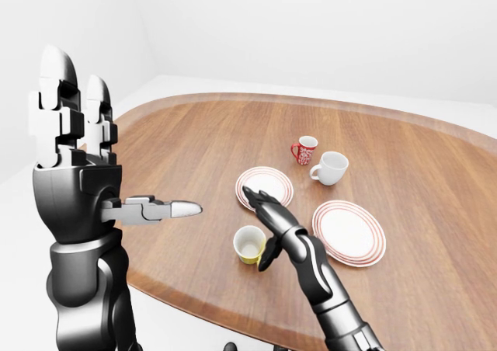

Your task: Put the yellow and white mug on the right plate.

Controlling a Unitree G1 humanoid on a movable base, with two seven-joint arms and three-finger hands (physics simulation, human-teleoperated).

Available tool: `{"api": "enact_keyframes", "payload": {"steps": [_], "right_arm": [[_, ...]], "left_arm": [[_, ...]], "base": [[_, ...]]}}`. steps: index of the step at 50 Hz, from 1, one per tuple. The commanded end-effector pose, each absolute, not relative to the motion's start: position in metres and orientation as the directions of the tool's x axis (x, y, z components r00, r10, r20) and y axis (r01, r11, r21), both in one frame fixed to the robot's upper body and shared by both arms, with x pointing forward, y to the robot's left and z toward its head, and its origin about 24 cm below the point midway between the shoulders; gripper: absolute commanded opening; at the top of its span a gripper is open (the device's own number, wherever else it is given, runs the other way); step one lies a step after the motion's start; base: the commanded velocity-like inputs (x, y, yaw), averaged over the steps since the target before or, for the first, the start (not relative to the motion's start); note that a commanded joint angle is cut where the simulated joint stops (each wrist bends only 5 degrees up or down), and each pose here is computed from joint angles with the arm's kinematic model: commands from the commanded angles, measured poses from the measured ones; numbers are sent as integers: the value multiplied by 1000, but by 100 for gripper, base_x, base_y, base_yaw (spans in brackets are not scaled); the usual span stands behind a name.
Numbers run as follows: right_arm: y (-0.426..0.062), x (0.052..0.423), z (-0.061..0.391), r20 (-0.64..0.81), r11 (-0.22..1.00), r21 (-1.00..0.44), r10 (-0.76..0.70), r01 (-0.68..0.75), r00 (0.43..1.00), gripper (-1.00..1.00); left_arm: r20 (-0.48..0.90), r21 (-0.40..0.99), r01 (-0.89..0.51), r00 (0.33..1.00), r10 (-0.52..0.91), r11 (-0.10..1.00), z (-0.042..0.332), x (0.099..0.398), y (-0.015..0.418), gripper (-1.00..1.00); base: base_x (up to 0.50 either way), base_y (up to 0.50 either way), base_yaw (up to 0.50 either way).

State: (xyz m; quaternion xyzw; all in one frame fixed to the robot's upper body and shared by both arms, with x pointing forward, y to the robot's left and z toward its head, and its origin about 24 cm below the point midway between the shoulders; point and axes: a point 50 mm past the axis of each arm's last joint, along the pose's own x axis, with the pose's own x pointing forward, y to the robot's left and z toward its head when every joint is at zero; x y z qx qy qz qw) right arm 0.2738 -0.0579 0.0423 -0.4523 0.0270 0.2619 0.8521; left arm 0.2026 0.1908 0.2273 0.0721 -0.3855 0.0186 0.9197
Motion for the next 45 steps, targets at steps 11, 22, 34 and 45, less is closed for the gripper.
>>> {"api": "enact_keyframes", "payload": {"steps": [11,22,34,45], "right_arm": [[-53,278,16,-318,482,-737,372,-474,872,100],[-55,279,13,-325,487,-733,361,-474,874,100],[-58,285,11,-331,490,-735,344,-469,878,100],[-63,304,16,-330,493,-743,320,-454,888,100]], "left_arm": [[718,119,-87,695,-25,989,229,201,190,100],[717,122,-84,696,-29,989,229,201,189,100],[707,125,-84,706,-30,989,226,203,189,100],[707,127,-82,707,-32,988,226,203,188,100]], "base": [[0,0,0],[0,0,0],[0,0,0],[0,0,0]]}}
